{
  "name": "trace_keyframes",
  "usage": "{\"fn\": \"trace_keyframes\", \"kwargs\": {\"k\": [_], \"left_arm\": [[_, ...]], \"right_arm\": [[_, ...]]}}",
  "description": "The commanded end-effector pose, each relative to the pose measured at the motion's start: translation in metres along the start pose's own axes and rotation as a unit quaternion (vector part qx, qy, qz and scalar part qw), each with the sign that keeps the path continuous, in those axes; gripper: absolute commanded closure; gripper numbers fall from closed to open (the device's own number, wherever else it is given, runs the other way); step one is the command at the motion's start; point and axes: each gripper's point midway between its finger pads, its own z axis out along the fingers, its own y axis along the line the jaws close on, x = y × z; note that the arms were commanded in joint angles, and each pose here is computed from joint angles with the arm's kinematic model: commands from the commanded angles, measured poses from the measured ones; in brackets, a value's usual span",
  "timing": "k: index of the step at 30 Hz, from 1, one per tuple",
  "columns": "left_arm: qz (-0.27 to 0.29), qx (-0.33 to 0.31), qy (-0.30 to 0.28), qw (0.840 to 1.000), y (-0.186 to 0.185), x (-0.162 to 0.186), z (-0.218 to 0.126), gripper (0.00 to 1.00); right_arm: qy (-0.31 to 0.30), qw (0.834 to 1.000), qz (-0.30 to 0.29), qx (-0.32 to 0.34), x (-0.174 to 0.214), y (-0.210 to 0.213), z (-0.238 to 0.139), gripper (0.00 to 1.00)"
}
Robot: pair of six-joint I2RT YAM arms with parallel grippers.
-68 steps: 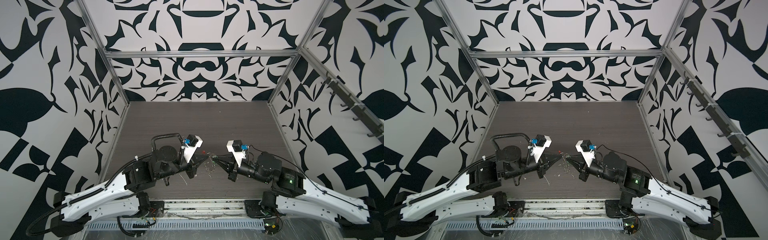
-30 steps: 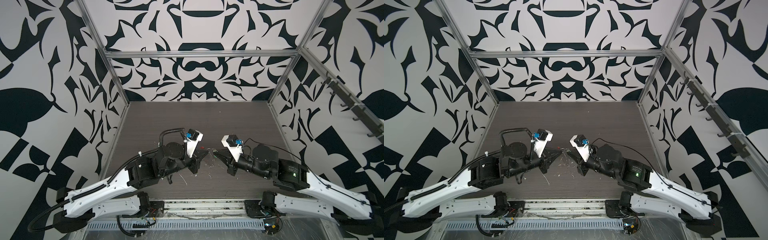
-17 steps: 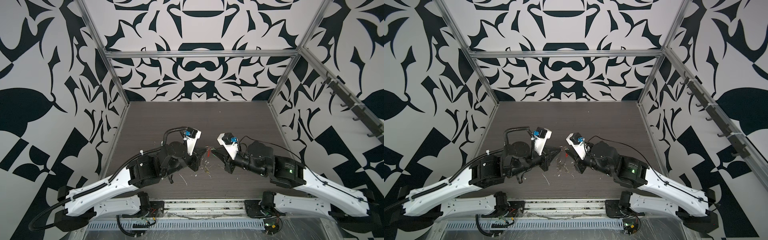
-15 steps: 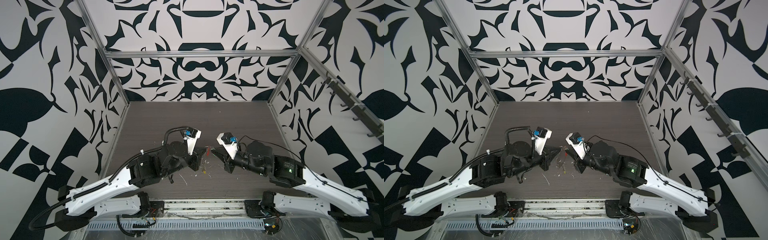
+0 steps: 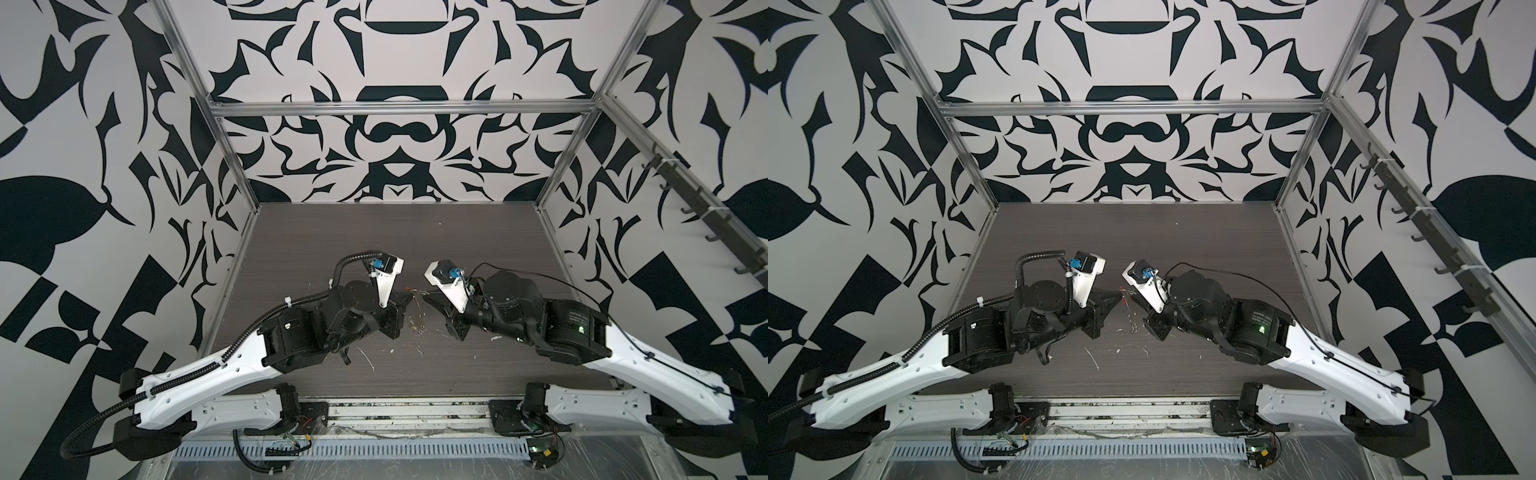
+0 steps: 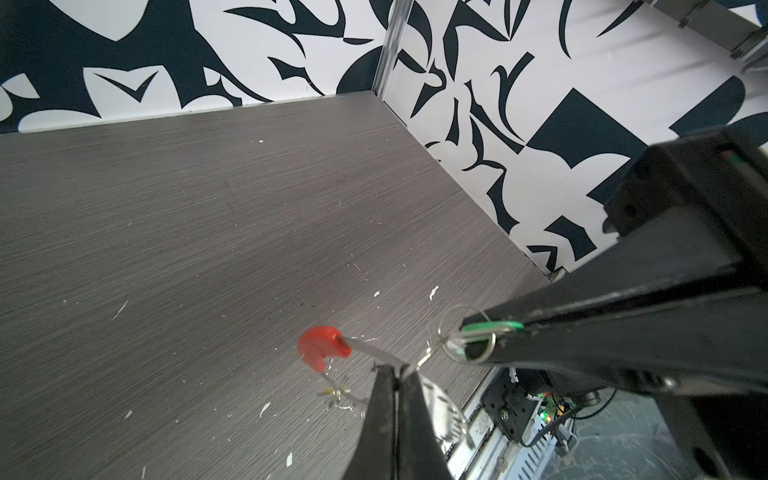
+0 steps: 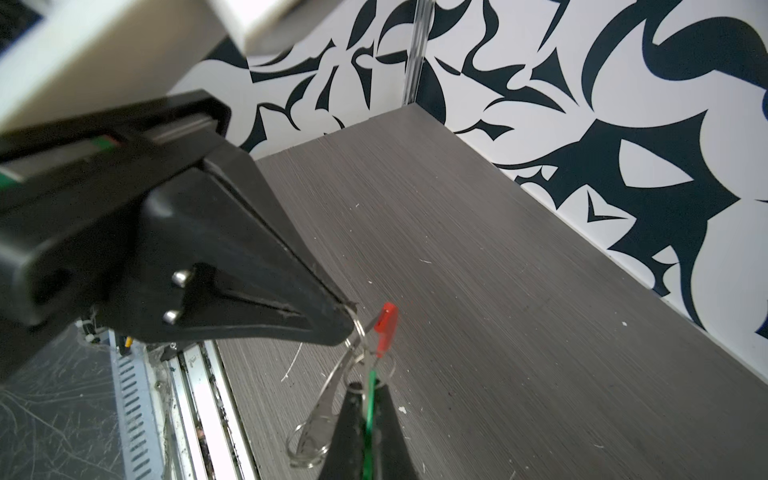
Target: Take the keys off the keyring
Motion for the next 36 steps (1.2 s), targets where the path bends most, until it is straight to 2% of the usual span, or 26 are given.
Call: {"fn": "trace_keyframes", "kwargs": {"k": [1, 3, 30, 36], "left_arm": [[0.034, -0.118, 0.068, 0.990, 0.053, 0.037, 0.000, 1.00], [0.033, -0.121, 0.069, 0.990, 0.054, 0.038, 0.001, 1.00], [0.019, -0.109, 0.095, 0.989, 0.056, 0.052, 0.009, 1.00], [0.026, -0.077, 0.098, 0.992, 0.046, 0.054, 0.010, 1.00]], "right_arm": [[-0.106, 0.994, -0.024, 0.023, -0.063, -0.013, -0.050, 1.00], [-0.101, 0.993, -0.031, 0.044, -0.064, -0.020, -0.050, 1.00], [-0.123, 0.985, -0.090, 0.079, -0.105, -0.031, -0.065, 1.00], [-0.125, 0.981, -0.124, 0.078, -0.114, -0.029, -0.069, 1.00]]}}
